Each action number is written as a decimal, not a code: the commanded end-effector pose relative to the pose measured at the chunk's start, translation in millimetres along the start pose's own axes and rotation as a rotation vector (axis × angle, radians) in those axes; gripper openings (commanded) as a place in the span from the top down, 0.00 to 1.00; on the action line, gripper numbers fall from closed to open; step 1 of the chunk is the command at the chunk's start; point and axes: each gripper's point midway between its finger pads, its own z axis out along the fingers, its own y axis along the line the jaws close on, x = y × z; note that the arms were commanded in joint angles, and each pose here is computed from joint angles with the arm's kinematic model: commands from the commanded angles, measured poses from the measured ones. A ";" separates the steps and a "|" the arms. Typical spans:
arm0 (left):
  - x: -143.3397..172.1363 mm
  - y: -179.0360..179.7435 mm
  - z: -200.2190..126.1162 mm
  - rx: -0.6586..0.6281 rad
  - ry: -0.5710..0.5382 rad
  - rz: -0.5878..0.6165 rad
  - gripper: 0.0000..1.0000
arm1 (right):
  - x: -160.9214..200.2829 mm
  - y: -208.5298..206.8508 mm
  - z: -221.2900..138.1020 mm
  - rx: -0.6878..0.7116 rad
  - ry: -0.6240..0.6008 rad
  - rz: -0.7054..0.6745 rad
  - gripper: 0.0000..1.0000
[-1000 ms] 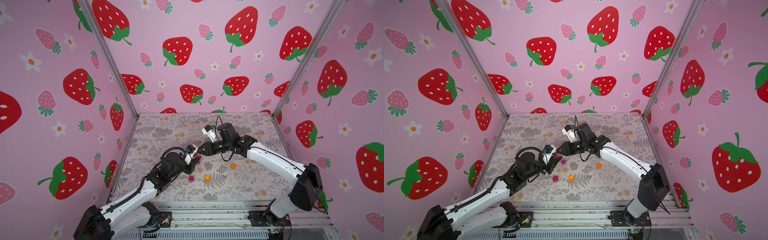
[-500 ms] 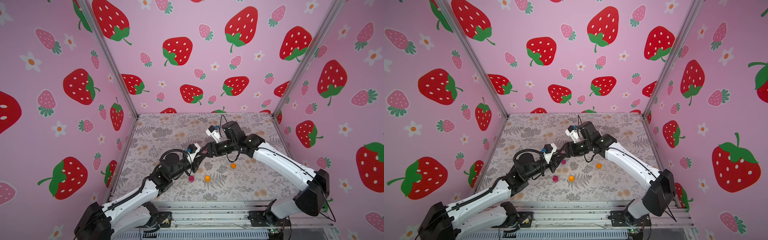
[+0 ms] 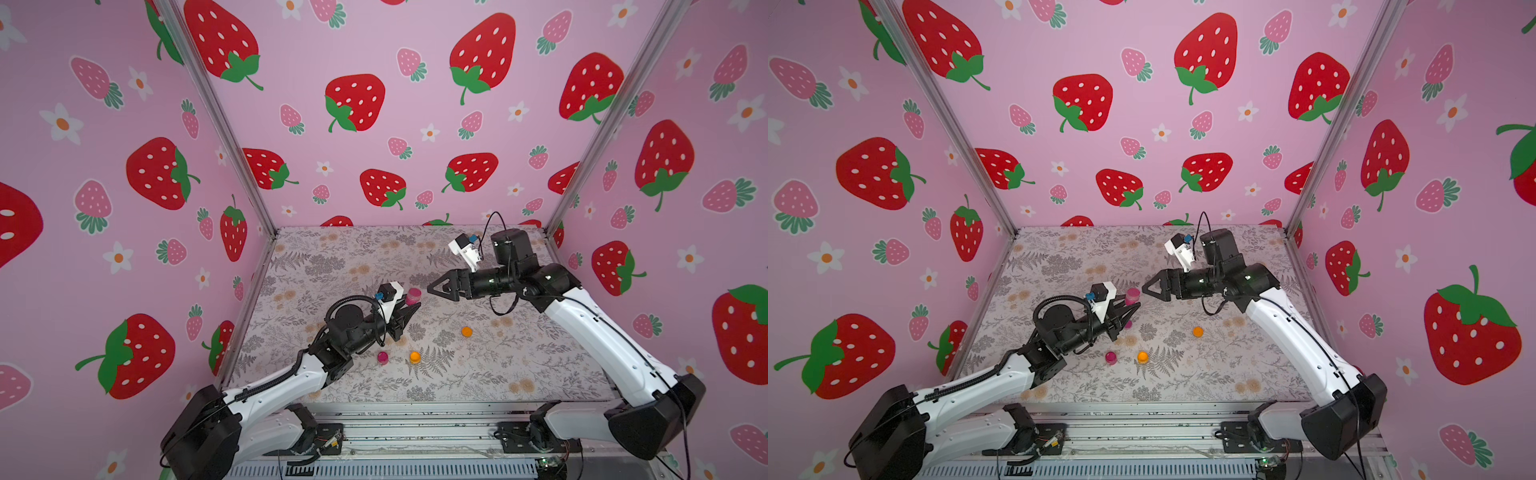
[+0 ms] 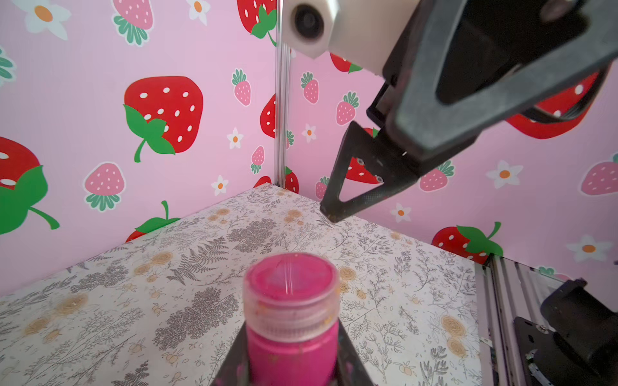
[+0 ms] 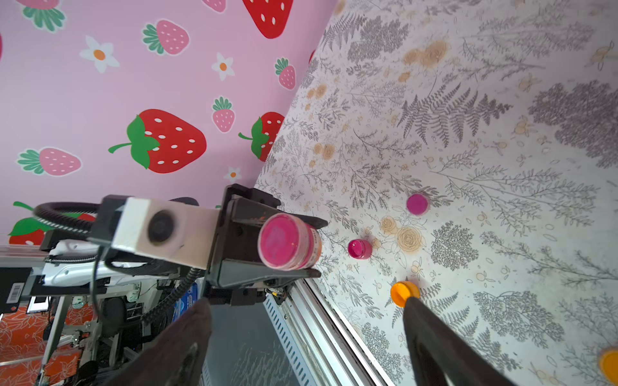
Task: Close the paint jar lid
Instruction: Close the lid on the paint jar.
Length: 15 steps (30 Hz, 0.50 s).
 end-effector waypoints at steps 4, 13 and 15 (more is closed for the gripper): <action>-37.9 -15.8 6.9 0.103 -0.154 -0.043 0.72 | -19.4 -9.4 -24.3 -0.165 -0.067 0.053 0.05; -56.1 -16.5 11.0 0.119 -0.262 -0.018 0.72 | -35.4 -2.6 -15.4 -0.454 -0.113 0.354 0.04; -54.4 -17.7 14.2 0.126 -0.259 -0.016 0.72 | -32.4 1.9 -10.5 -0.477 -0.115 0.380 0.04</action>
